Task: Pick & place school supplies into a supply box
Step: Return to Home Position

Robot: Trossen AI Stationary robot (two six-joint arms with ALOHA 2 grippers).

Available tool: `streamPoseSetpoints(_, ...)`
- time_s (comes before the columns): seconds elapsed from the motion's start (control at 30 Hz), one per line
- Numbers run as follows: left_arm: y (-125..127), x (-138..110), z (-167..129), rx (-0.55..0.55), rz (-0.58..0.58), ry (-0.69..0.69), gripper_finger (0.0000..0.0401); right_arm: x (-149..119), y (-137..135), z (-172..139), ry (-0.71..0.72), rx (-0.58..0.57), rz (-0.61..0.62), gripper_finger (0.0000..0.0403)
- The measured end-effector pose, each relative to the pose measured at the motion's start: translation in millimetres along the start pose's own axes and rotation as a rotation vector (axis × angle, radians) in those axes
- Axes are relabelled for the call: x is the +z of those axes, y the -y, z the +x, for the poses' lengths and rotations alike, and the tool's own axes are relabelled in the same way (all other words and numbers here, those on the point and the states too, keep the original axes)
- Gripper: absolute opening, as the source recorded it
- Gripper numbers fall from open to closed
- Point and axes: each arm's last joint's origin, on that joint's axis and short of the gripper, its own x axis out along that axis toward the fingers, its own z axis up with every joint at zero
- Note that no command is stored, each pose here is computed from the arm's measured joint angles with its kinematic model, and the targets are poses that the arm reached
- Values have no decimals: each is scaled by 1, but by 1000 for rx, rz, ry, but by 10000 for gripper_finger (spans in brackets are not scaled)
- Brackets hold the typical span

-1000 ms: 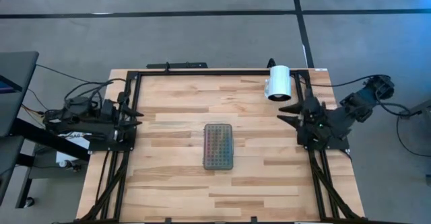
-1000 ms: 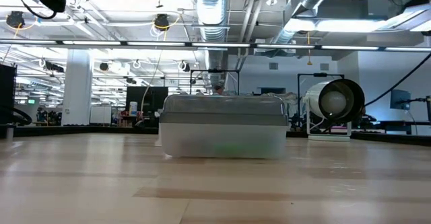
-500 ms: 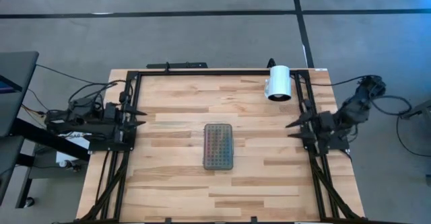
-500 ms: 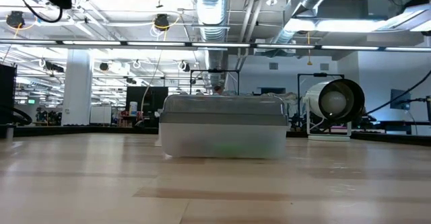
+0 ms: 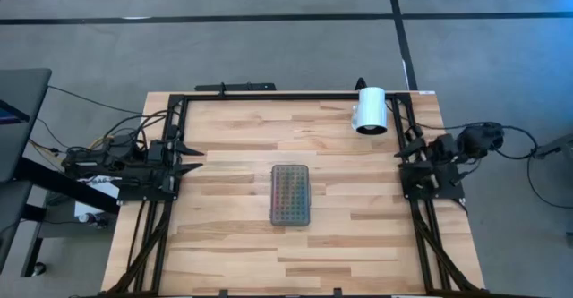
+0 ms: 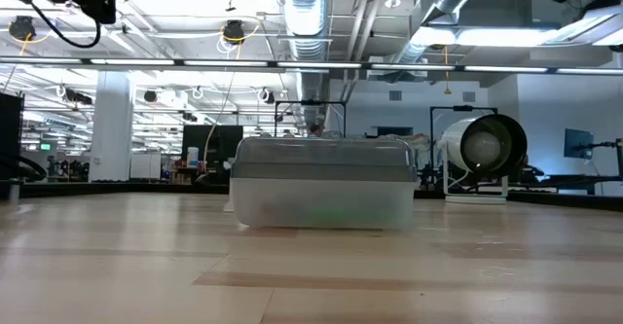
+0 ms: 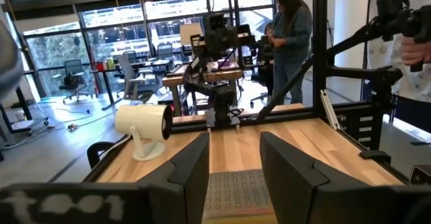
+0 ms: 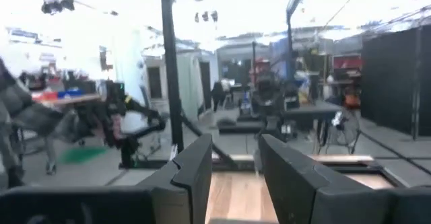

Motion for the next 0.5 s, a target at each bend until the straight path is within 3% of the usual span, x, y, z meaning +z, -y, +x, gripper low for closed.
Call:
streamPoseSetpoints(0.3,0,1,0,8,11,17,124,-8,2,0,-35,-12,19,122)
streamPoseSetpoints(0.4,-1,4,0,19,33,51,124,-1,0,3,61,58,30,122)
streamPoseSetpoints(0.5,-1,4,0,42,45,45,124,-13,-3,12,9,87,21,122)
